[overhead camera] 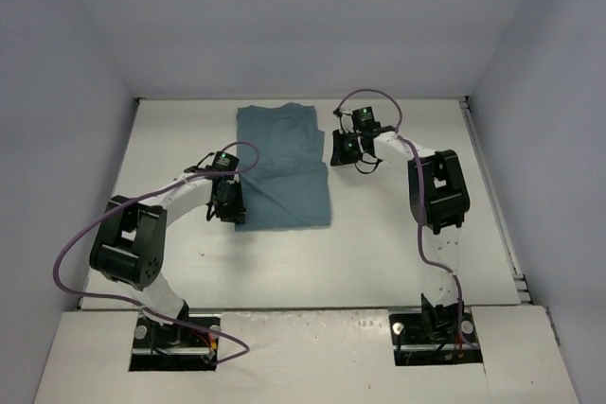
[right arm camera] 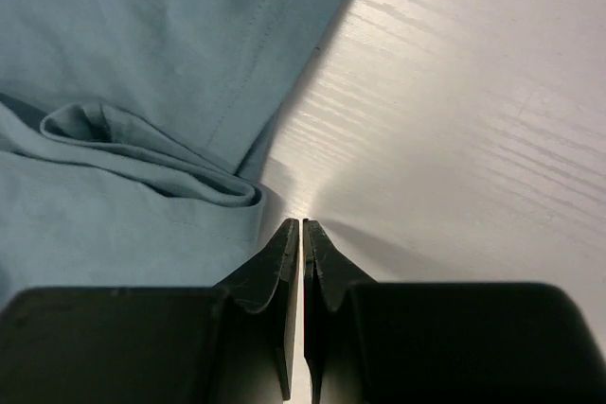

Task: Fold and stack the t-shirts
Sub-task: Grab one side of the 2/3 rectangular tshirt with both arms

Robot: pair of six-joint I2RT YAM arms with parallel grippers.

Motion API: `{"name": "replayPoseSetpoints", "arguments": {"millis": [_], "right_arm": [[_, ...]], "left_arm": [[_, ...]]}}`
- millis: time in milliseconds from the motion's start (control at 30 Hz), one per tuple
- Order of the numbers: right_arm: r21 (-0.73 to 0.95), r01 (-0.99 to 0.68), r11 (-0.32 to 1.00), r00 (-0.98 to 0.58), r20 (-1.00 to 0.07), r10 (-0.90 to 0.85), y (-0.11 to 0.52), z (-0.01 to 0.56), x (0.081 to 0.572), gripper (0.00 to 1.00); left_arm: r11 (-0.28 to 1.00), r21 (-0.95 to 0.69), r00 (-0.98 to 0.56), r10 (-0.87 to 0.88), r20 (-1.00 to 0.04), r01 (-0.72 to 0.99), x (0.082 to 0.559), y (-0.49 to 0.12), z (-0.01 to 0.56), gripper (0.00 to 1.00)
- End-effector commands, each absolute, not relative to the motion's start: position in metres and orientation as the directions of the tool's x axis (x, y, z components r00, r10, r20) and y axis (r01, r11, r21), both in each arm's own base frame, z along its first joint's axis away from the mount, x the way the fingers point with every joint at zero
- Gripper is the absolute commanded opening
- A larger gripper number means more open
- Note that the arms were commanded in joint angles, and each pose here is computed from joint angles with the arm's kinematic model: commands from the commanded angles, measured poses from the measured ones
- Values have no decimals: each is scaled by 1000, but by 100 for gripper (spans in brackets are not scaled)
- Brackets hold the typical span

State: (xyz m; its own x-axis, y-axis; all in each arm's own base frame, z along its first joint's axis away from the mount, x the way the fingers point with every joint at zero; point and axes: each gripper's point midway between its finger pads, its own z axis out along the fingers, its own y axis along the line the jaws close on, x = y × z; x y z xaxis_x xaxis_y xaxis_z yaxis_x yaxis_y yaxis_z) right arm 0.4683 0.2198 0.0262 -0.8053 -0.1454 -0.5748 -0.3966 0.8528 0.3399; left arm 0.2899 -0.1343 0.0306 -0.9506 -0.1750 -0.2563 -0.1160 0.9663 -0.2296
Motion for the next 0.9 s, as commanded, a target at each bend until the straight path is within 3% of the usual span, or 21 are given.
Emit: {"name": "replayPoseSetpoints", "arguments": {"millis": [0, 133, 233, 333, 467, 667, 867], "right_arm": [[363, -488, 794, -662, -746, -66, 245, 147, 474, 8], [443, -522, 729, -665, -746, -22, 258, 181, 449, 21], [466, -524, 713, -675, -738, -14, 258, 189, 425, 33], [468, -447, 763, -734, -679, -14, 242, 155, 396, 48], [449, -340, 827, -798, -603, 0, 217, 111, 358, 57], [484, -316, 816, -838, -545, -1, 224, 83, 307, 61], [514, -301, 803, -857, -515, 9, 244, 60, 292, 62]], "left_arm": [[940, -340, -870, -192, -453, -30, 324, -148, 118, 23], [919, -391, -829, -179, -531, 52, 339, -156, 160, 26], [908, -414, -825, -192, -532, 56, 337, -158, 170, 34], [912, -409, -844, -220, -490, 0, 319, -150, 153, 43], [917, -390, -875, -256, -411, -85, 289, -139, 118, 47], [930, -341, -907, -256, -333, -138, 267, -129, 78, 47], [932, -325, -912, -267, -310, -163, 271, -128, 59, 47]]}}
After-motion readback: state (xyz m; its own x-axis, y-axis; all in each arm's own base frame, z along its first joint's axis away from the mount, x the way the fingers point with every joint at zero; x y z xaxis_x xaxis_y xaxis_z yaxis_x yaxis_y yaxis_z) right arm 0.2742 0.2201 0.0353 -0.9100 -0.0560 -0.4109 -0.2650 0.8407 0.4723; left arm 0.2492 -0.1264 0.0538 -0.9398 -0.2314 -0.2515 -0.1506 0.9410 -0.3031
